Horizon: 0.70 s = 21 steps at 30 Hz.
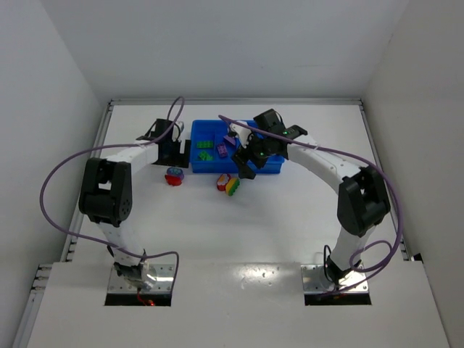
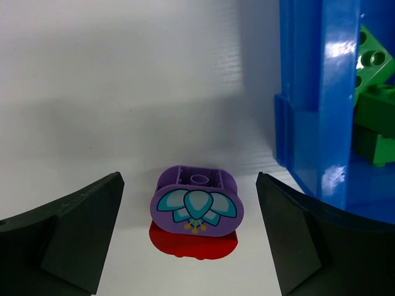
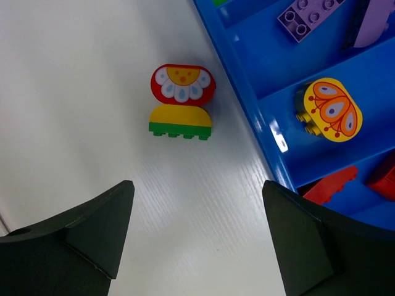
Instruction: Sort the legos into containers by color
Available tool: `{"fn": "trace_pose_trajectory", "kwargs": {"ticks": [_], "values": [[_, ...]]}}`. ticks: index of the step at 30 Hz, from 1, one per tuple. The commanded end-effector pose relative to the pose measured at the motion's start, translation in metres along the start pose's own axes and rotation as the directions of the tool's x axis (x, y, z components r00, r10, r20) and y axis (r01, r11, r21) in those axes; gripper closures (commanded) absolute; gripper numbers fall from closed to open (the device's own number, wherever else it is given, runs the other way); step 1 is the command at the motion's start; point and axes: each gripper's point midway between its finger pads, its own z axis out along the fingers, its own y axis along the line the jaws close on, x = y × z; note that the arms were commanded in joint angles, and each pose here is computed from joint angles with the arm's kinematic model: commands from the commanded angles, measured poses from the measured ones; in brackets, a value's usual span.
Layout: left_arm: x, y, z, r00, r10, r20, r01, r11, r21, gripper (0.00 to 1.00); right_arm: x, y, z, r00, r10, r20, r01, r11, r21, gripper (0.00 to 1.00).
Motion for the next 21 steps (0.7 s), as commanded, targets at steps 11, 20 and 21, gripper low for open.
{"fn": "trace_pose_trajectory", "kwargs": {"ticks": [11,20,21], "values": [[0.019,-0.018,-0.013,0.996,0.085,-0.035,-0.083,0.994,0.068,0.07,-0.013,-0.011,-0.009,0.999,-0.033,0.037,0.032,0.999,0.04,0.15],[0.027,-0.017,-0.007,0.994,0.086,-0.063,-0.082,0.994,0.068,0.15,-0.016,-0.016,-0.005,0.999,-0.036,0.04,0.034,0.998,0.051,0.15],[0.03,-0.017,-0.004,0.994,0.087,-0.073,-0.082,0.994,0.068,0.16,-0.016,-0.018,-0.005,0.999,-0.036,0.036,0.034,0.998,0.06,0.15]]}}
